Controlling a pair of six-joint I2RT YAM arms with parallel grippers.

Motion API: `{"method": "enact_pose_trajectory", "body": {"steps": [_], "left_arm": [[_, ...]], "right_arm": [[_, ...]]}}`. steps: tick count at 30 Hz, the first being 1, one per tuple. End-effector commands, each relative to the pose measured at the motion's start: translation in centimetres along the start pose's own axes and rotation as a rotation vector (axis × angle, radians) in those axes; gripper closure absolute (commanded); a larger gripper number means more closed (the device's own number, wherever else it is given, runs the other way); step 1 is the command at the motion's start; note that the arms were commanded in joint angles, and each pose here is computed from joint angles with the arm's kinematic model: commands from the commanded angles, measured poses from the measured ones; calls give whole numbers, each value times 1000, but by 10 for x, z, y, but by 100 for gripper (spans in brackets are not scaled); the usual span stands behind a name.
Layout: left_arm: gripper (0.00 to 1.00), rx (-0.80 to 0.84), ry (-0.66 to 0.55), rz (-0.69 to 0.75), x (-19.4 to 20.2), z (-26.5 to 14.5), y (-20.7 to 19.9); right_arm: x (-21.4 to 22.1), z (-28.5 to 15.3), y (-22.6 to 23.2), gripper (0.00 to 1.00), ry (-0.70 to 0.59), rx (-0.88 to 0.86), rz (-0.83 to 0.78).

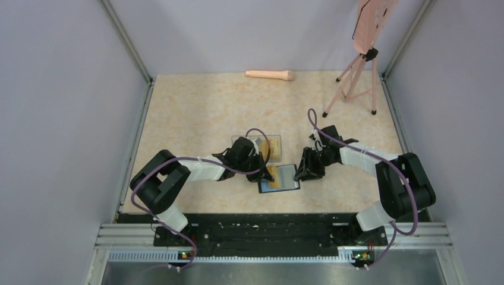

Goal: Put the credit cards into the card holder
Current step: Insert the credit card into the card holder.

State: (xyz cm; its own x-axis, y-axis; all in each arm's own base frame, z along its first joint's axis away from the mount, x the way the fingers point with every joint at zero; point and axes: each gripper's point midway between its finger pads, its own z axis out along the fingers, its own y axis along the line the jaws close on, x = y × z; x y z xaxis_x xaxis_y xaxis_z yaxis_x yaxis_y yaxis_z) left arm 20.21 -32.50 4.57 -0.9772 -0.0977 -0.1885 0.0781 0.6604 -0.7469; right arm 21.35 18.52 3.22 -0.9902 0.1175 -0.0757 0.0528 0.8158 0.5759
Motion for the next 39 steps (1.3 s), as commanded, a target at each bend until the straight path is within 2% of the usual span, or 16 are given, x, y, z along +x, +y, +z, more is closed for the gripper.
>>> {"method": "enact_pose_trajectory", "body": {"steps": [1,8,14,24,31,39], "left_arm": [[100,35,-4,60,-12,9,-15],[100,45,-10,64,-18,10,-22],[100,92,-1,-12,-17,19,-28],[100,81,-1,-84,-15,13,-30],[100,31,-25,-148,-12,6,-20],[100,-26,-30,-151,-10,5,-9]], "right_arm": [[-8,-1,-5,60,-42,8,-7],[-6,4,-19,62,-13,56,12],[-7,8,-21,62,1,63,12],[-8,9,-22,63,7,59,15],[-6,9,-24,63,11,59,20],[-3,10,-25,63,13,49,26]]}}
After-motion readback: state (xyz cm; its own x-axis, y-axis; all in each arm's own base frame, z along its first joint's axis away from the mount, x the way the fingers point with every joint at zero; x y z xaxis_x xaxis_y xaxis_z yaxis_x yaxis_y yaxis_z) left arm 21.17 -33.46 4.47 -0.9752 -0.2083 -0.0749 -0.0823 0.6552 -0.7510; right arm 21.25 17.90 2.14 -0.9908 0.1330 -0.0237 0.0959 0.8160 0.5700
